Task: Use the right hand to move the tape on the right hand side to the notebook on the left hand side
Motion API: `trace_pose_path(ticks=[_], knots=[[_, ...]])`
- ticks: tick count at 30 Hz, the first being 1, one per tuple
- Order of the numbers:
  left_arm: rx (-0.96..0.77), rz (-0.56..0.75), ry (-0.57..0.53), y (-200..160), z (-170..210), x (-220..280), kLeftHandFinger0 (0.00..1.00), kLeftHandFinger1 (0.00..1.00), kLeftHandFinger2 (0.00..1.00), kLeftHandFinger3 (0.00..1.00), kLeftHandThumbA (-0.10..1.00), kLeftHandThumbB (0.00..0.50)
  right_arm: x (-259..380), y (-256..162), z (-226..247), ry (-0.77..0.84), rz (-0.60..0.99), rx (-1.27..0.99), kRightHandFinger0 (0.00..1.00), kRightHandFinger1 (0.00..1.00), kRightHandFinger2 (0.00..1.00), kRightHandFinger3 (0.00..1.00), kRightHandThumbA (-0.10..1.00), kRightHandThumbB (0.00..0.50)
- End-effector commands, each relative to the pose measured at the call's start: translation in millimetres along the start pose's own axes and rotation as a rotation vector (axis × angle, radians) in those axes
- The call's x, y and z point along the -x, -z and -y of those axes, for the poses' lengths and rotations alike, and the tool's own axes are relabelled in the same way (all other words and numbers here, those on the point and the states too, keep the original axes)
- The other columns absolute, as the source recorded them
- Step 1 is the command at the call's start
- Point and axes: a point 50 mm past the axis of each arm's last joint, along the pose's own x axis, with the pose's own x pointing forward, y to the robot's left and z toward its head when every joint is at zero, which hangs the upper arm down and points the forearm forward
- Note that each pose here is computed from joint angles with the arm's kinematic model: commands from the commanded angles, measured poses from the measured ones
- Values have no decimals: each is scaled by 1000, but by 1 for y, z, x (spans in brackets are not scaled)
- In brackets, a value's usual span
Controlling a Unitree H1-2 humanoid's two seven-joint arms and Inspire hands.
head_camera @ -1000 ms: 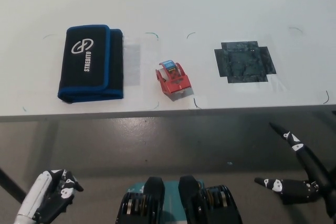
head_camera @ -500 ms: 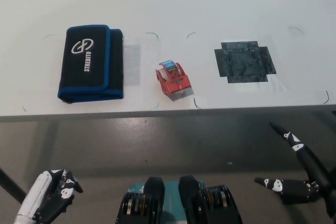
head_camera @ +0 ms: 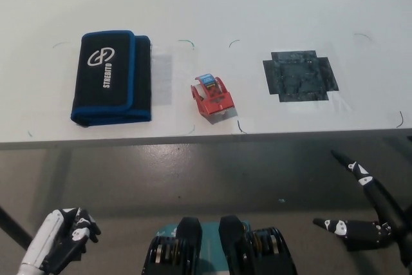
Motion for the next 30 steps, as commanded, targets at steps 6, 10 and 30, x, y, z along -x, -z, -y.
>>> trace_pose_path(ticks=[6, 10, 30], knots=[[2, 56, 3, -7, -4, -4, 189, 178, 274, 1000, 804, 0, -6, -4, 12, 24, 51, 25, 1000, 1000, 1000, 1000, 1000, 99], [10, 59, -4, -6, -3, -3, 156, 150, 260, 1000, 745, 0, -6, -4, 12, 18, 40, 18, 1000, 1000, 1000, 1000, 1000, 104], [-7, 64, -2, -7, -2, -1, 190, 176, 308, 1000, 558, 0, -4, -4, 13, 12, 38, 23, 1000, 1000, 1000, 1000, 1000, 97]])
